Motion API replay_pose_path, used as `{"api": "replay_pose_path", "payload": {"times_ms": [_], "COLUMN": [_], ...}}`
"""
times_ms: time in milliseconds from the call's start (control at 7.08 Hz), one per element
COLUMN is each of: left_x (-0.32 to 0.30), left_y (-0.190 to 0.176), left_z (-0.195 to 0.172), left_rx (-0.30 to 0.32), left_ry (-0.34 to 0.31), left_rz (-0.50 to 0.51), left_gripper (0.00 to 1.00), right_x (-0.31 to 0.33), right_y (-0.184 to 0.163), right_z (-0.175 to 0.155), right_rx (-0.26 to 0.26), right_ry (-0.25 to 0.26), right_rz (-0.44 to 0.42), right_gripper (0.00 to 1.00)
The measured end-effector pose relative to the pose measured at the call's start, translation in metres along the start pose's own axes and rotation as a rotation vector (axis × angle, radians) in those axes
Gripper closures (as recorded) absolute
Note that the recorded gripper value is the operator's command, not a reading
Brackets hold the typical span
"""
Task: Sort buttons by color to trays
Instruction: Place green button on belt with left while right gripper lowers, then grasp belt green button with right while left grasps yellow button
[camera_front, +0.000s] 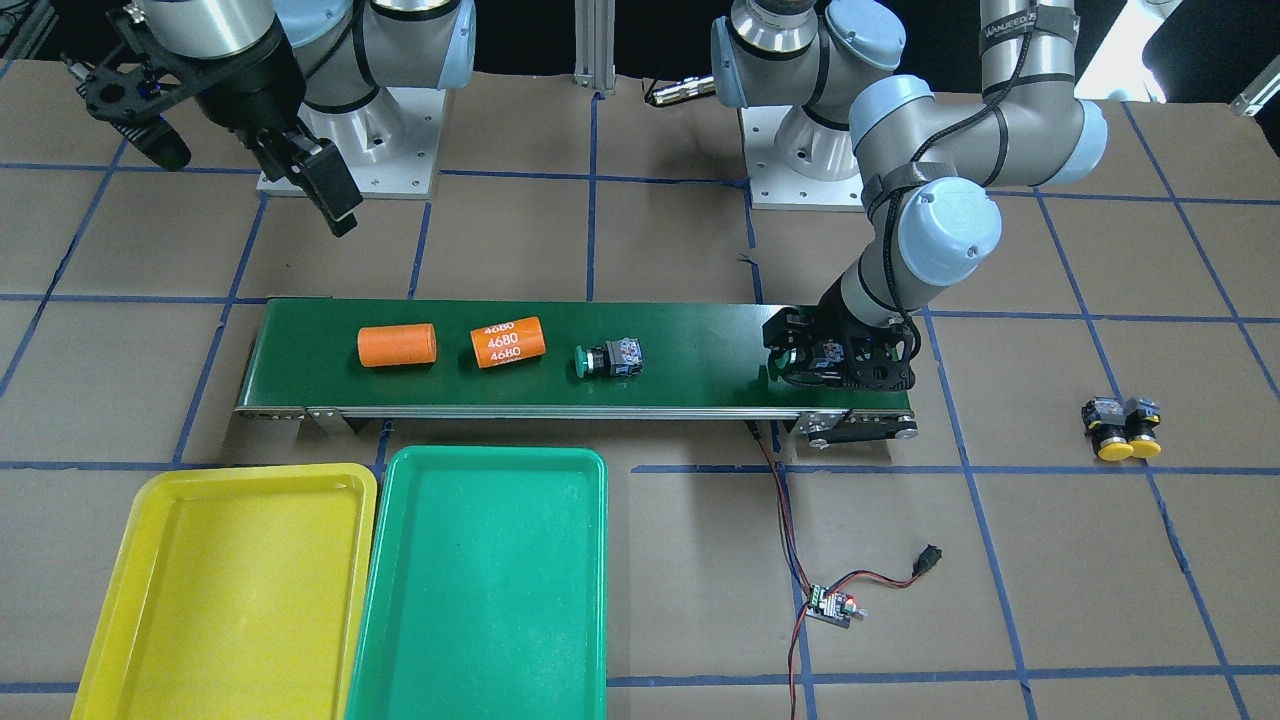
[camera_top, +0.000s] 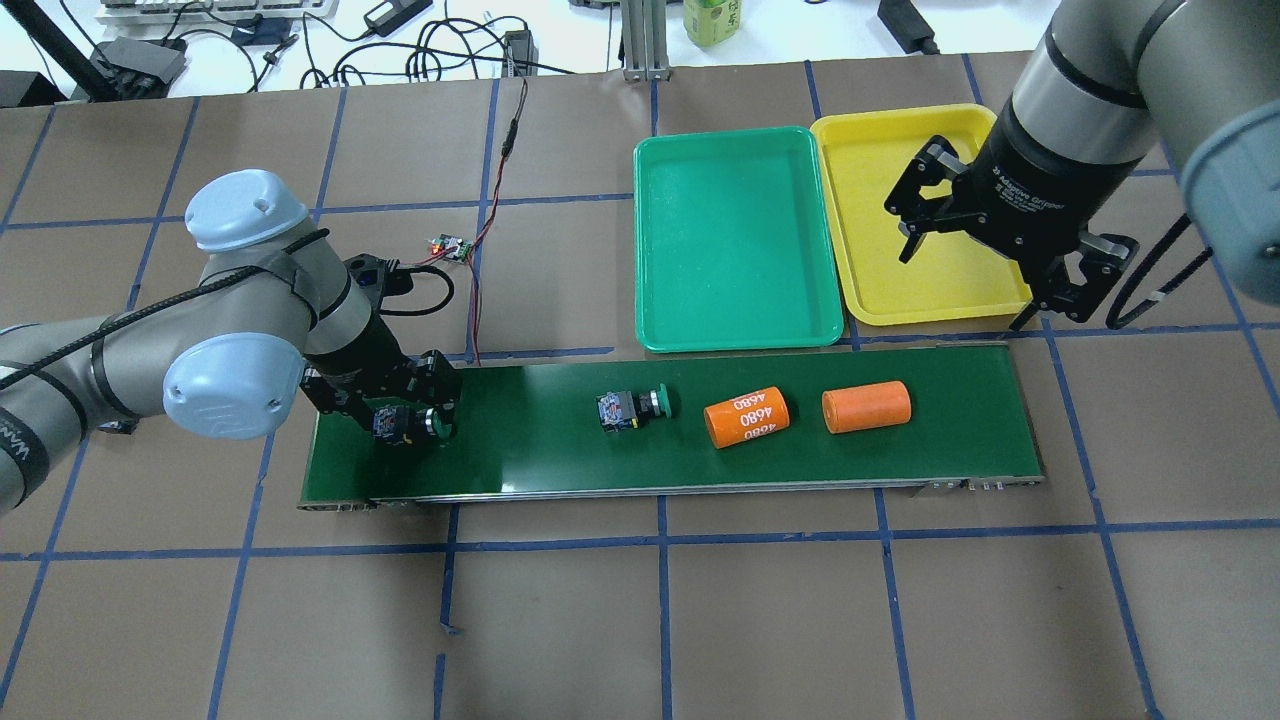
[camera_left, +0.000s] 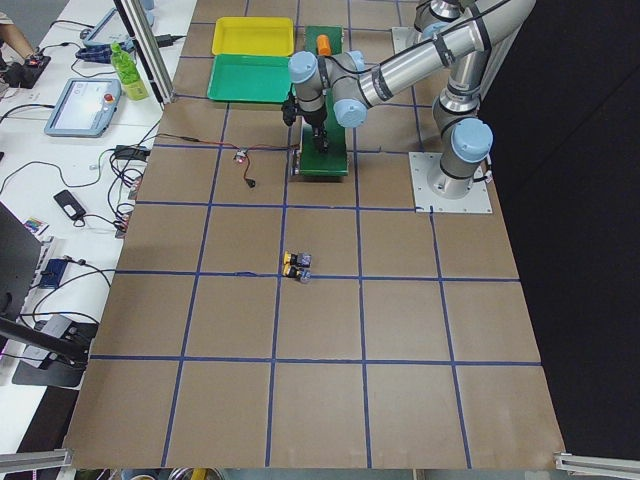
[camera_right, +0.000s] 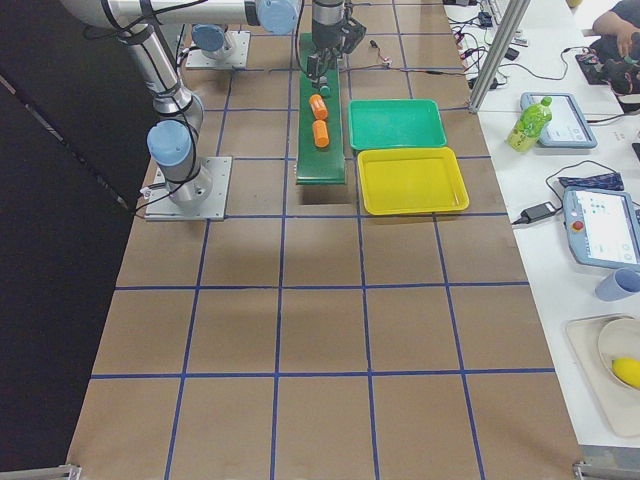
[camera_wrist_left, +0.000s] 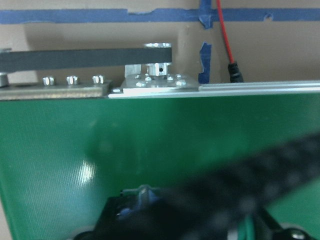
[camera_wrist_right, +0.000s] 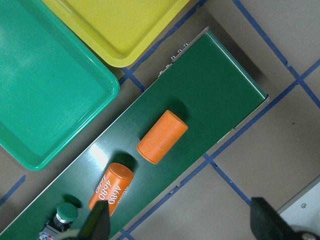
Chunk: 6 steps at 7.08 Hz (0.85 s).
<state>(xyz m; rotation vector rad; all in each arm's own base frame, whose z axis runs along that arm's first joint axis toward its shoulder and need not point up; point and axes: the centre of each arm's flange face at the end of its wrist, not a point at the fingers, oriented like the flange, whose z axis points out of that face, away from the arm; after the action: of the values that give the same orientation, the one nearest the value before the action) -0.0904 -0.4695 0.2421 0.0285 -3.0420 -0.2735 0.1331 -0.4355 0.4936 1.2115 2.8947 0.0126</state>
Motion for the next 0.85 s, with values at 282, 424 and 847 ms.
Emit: {"api": "replay_pose_path", "payload": {"times_ms": [282, 424, 847], "left_x": [-0.009, -0.030, -0.180], "left_y": [-0.011, -0.024, -0.055], "left_z": [-0.021, -0.045, -0.080], "left_rx": [0.033, 0.049, 0.037], "left_ry": [0.002, 0.003, -0.025], "left_rz": [-0.017, -0.031, 0.065], "left_gripper": [0.00, 0.00, 0.00], "right_x": [0.000, -0.004, -0.014], "right_y": [0.007, 0.018, 0.040], "right_z": [0.001, 0.008, 0.039], "right_rx": [0.000, 0.000, 0.013], "right_ry": [0.001, 0.009, -0.007], "right_rz": [0.160, 0.219, 0.298], "right_gripper": [0.00, 0.00, 0.00]}}
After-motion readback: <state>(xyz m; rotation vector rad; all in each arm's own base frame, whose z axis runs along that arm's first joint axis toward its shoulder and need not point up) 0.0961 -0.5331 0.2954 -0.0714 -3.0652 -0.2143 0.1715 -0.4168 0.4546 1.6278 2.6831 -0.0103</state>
